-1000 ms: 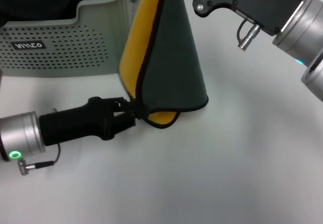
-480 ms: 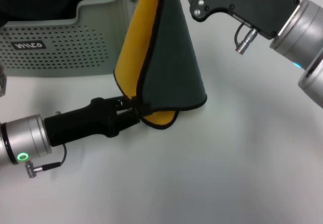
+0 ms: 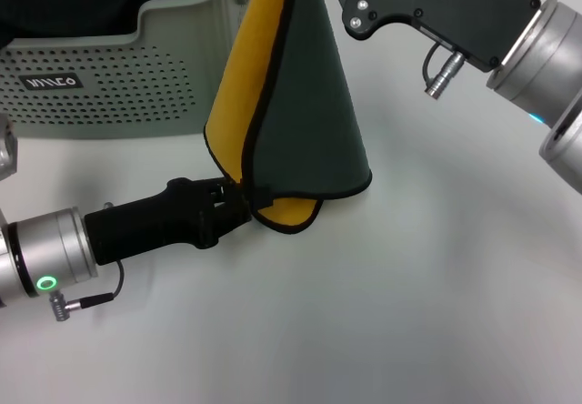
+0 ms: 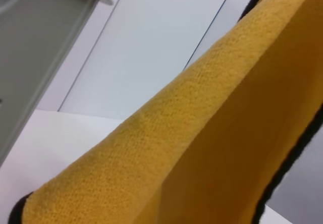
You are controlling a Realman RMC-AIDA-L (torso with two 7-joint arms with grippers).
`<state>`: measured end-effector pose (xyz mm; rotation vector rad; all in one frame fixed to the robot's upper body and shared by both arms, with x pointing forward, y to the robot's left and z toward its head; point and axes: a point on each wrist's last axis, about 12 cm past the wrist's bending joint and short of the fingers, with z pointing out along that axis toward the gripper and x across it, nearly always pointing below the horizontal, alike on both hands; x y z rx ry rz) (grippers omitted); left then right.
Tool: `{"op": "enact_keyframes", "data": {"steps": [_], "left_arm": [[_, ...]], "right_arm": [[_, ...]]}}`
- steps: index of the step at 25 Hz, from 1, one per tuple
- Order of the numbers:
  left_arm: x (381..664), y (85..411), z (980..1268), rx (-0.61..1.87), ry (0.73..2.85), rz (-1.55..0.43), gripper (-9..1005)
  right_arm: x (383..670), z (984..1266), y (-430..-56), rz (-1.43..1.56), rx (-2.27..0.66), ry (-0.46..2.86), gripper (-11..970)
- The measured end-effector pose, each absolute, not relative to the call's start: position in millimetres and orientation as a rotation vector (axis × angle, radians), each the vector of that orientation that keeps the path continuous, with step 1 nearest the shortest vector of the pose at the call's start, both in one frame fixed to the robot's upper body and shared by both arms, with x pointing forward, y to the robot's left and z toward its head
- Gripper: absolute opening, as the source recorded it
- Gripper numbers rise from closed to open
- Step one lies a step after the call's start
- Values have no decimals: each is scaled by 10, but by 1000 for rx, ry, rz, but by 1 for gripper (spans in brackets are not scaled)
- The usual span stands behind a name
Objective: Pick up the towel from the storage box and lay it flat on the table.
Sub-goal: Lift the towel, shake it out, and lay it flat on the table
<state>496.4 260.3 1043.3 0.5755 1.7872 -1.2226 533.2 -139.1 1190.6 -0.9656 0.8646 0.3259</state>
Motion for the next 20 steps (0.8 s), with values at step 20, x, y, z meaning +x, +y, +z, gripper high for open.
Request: {"op": "enact_keyframes", "data": {"steps": [20], "left_arm": [[4697,3243,11032,694,1493,-1278,2]], "right_arm": [[5208,11674,-2036,529,-795,1175,58]]}}
